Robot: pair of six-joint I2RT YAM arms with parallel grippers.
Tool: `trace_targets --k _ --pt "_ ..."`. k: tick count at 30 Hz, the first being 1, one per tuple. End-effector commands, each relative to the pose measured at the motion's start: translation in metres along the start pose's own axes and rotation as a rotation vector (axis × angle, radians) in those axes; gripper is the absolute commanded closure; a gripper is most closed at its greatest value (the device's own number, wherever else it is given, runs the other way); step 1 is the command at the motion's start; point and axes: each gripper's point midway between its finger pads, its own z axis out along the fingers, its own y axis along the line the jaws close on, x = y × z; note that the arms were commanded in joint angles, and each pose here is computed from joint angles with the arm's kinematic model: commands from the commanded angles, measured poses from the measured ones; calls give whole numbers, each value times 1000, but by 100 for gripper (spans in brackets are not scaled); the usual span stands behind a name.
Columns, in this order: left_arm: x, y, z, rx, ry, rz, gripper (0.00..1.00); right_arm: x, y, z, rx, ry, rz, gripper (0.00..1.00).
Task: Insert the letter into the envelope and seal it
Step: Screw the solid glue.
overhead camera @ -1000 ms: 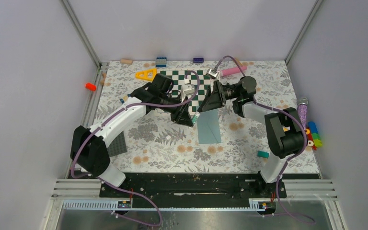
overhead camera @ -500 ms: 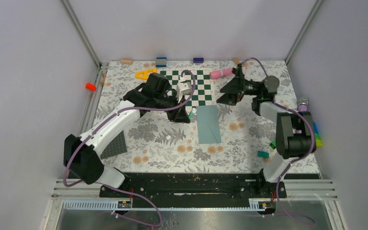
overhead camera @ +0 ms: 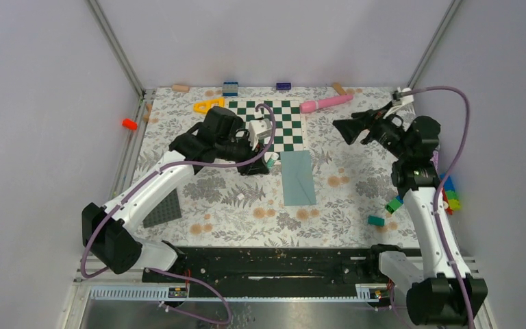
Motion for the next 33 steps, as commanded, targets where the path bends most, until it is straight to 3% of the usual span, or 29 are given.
trace_targets --k 1,3,7,10,13,16,20,22,33 --pt "-8 -3 2 -8 -14 81 100 95 -12 -8 -124 393 65 18" --pt "-7 -6 4 -2 -8 89 100 107 1 -5 -176 463 82 25" --pt "-3 -13 8 31 13 96 100 135 20 -1 -227 529 -115 26" --pt "-1 -11 9 19 25 100 100 135 55 0 -387 566 10 28" --pt "0 -10 11 14 31 98 100 133 73 3 -434 607 148 29" --pt "1 -9 14 6 43 101 100 138 85 7 -435 631 204 28" --pt "3 -9 19 6 50 99 100 148 98 16 -402 630 211 14" --pt "4 -9 21 7 54 92 100 151 101 21 -371 615 198 13" --pt "6 -10 25 18 60 88 100 185 98 39 -284 665 212 23"
